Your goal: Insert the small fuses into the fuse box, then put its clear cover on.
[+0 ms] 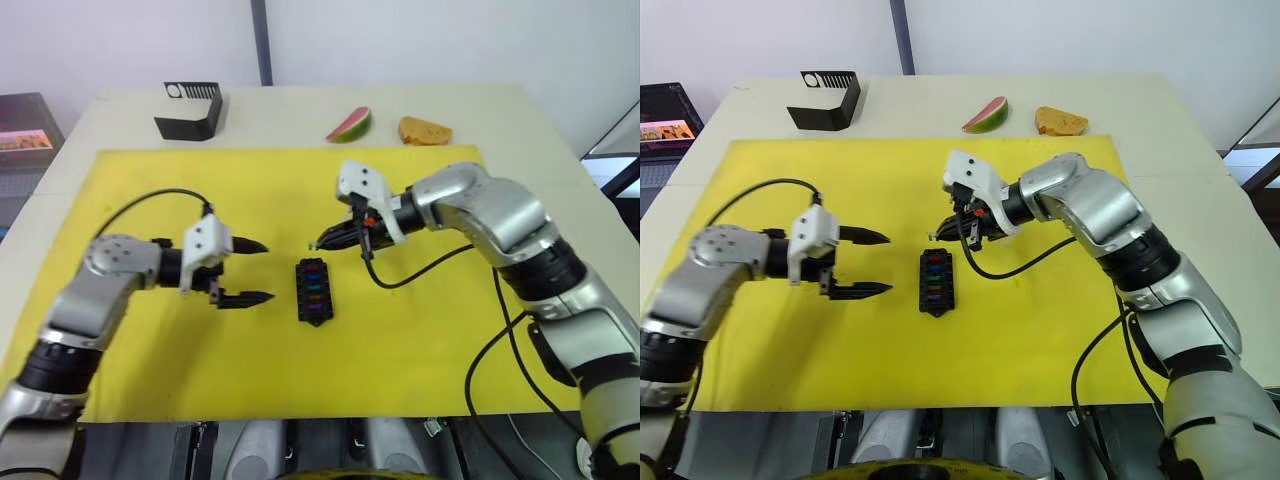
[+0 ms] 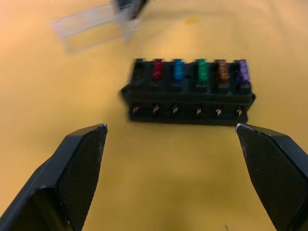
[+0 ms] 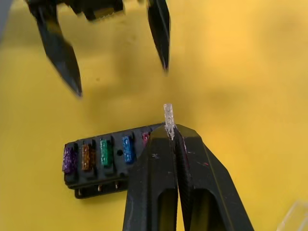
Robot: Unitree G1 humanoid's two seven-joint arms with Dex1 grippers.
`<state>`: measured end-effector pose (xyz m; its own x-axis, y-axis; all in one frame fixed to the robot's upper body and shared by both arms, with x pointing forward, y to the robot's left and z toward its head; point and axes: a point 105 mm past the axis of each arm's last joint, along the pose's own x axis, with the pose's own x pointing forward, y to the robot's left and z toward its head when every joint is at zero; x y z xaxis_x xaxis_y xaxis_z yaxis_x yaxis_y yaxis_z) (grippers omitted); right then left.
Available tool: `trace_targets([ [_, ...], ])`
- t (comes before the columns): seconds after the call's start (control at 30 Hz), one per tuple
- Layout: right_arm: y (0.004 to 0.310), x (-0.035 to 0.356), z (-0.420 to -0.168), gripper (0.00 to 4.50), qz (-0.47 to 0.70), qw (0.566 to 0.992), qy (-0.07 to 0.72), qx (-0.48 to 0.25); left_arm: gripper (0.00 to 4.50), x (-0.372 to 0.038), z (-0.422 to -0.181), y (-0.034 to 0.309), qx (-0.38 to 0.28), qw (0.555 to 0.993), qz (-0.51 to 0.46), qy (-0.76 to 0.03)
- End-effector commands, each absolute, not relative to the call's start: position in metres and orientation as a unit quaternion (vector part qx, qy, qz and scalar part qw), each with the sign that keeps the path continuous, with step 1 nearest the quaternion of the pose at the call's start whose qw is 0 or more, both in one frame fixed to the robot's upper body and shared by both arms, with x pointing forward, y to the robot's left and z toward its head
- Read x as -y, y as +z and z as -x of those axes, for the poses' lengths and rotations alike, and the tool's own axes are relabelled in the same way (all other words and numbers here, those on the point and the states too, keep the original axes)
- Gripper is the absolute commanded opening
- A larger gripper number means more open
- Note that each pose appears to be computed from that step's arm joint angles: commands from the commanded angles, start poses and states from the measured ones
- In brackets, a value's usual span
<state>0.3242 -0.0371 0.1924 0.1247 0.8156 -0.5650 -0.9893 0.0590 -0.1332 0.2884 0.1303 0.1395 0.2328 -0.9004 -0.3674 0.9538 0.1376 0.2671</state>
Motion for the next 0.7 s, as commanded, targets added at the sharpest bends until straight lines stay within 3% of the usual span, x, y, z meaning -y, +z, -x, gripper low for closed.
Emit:
trace_targets([
  [0.03, 0.204, 0.032, -0.325, 0.00, 0.276, 0.695, 0.648, -0.147, 4.47, -0.127, -0.289, 0.152, -0.020, 0.747, -0.251, -0.615],
  [0.7, 0.187, 0.033, -0.326, 0.00, 0.296, 0.683, 0.649, -0.156, 4.47, -0.125, -0.289, 0.149, -0.013, 0.751, -0.238, -0.616],
])
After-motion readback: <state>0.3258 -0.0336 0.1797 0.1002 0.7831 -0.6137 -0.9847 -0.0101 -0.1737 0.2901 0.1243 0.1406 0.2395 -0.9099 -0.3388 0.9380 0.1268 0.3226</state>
